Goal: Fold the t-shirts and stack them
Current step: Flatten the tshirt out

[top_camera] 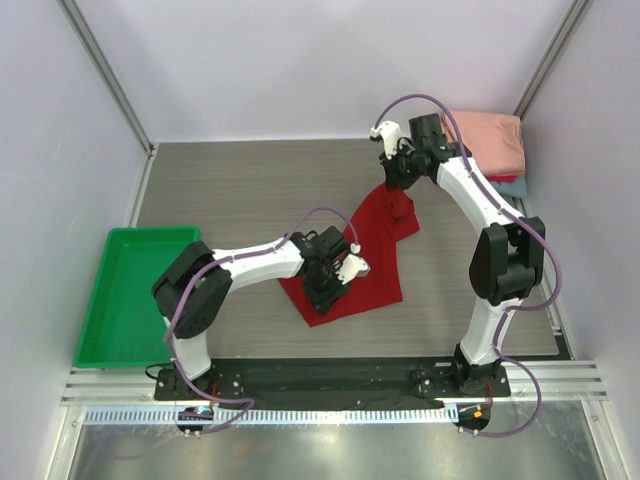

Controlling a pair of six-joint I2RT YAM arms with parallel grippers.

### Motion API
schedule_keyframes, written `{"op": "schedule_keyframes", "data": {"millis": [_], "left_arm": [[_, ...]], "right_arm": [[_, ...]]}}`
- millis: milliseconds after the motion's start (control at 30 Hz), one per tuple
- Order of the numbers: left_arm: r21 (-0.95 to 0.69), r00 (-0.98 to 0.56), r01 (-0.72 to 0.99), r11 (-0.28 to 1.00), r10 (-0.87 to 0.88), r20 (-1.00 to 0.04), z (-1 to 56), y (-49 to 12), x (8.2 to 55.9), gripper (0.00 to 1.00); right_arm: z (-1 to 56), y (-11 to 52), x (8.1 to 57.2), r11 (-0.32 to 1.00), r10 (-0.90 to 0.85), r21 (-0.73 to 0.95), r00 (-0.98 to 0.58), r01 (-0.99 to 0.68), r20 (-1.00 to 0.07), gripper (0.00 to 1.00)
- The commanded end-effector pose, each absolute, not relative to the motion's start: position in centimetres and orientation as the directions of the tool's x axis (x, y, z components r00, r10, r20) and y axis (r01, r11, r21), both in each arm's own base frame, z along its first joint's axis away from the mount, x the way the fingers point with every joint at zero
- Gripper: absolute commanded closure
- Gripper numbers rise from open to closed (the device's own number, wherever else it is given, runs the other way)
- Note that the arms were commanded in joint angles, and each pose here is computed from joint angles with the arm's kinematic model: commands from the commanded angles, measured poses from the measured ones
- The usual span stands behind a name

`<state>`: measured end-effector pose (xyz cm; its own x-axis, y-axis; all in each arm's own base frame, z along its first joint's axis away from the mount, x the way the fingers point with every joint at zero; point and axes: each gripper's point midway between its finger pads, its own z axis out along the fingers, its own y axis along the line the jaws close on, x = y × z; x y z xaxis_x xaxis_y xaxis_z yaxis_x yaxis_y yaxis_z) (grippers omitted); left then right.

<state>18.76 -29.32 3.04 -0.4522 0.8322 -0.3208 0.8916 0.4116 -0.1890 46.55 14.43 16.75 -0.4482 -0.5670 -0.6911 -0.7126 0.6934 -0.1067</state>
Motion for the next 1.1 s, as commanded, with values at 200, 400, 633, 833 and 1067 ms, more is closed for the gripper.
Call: {"op": "schedule_keyframes", "data": {"millis": [200, 400, 633, 833, 1067], "left_arm": [[-0.196, -0.422, 0.906, 0.374, 0.828, -0.37, 6.4, -29.7, 19.1, 0.98], [0.09, -0.242, 0.936, 0.341, 0.806, -0.54, 16.3, -25.7, 22.4, 1.0], [0.194, -0.117, 0.934, 0.301, 0.769, -0.628, 23.6, -21.6, 20.7, 1.0], [0.306, -0.003, 0.914, 0.268, 0.756, -0.654, 27.9, -17.8, 17.9, 0.99], [0.66, 0.255, 0.714, 0.232, 0.792, -0.555, 27.6, -19.6, 28.6, 0.95]], "right_arm": [[20.4, 14.9, 47.1, 0.705, -0.534, -0.132, -0.399, -0.697, -0.745, 0.99], [29.2, 14.2, 42.4, 0.704, -0.496, -0.216, -0.251, -0.677, -0.831, 0.99], [34.6, 12.5, 33.3, 0.725, -0.431, -0.245, -0.148, -0.643, -0.89, 0.99], [37.1, 11.7, 25.4, 0.714, -0.389, -0.238, -0.091, -0.658, -0.917, 0.99], [35.1, 12.6, 30.1, 0.741, -0.364, -0.194, -0.142, -0.643, -0.921, 0.99]]}}
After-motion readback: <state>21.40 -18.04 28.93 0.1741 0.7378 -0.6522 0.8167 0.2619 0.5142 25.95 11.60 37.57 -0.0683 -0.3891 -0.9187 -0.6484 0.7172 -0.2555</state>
